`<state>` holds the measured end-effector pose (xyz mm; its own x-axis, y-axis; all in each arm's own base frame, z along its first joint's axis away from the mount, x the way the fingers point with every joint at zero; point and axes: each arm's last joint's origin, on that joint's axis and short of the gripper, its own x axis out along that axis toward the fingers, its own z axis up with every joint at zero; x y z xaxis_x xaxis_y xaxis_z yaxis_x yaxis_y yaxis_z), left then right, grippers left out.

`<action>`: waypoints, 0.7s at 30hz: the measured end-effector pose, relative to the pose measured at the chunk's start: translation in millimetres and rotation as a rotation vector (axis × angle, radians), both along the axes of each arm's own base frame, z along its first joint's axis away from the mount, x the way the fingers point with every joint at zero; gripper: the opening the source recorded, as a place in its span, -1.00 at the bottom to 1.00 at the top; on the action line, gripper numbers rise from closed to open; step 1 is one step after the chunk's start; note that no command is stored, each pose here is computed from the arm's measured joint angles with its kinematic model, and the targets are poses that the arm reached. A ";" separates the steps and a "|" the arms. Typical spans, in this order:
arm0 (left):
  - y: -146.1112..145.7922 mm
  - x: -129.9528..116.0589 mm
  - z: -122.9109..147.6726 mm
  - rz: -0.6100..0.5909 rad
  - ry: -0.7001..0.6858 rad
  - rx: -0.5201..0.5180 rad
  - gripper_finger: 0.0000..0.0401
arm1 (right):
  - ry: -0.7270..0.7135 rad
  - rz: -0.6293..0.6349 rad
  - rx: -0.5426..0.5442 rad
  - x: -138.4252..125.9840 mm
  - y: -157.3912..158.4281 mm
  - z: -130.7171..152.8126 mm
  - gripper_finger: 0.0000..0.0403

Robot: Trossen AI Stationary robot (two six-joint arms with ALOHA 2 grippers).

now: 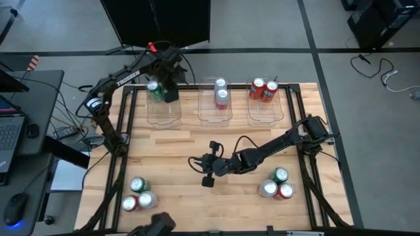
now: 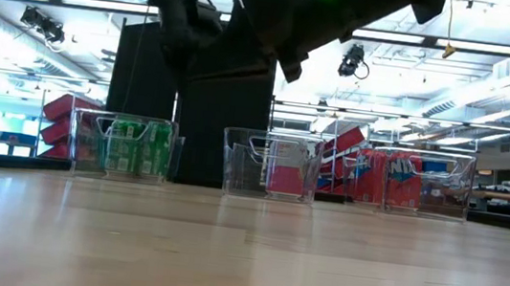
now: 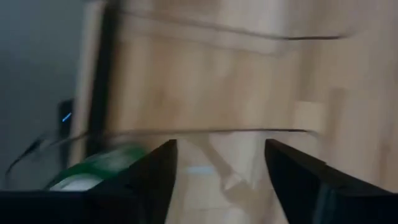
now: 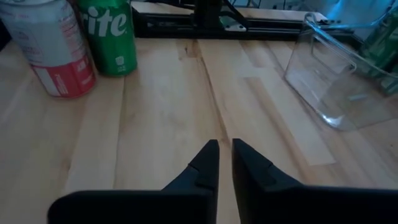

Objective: Sort soda cans
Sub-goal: Adjust the left transparent bin

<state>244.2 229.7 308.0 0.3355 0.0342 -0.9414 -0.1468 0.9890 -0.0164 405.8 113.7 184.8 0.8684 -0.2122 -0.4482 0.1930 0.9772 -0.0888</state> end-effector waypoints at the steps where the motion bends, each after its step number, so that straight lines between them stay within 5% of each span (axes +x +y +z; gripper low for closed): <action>1: -5.6 1.3 -1.6 -0.027 -0.007 -0.015 0.12 | 0.001 0.002 -0.006 0.1 -0.5 0.2 -0.85; 6: -32.1 14.9 -29.0 -0.135 0.048 -0.064 -0.27 | 0.003 0.002 -0.011 0.3 -1.4 0.1 -0.92; 13: -60.2 36.0 -75.4 -0.339 0.016 -0.001 -0.76 | 0.007 0.002 -0.012 0.1 -1.5 -0.2 -1.00; 21: -68.2 38.9 -91.8 -0.374 -0.027 -0.017 -0.97 | 0.009 0.002 -0.012 0.0 -1.5 -0.4 -1.00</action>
<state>283.1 161.5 216.2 0.3464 -0.1110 -0.9315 0.2255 0.9737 -0.0321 405.8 112.2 184.4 0.8647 -0.2161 -0.4534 0.1904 0.9764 -0.1023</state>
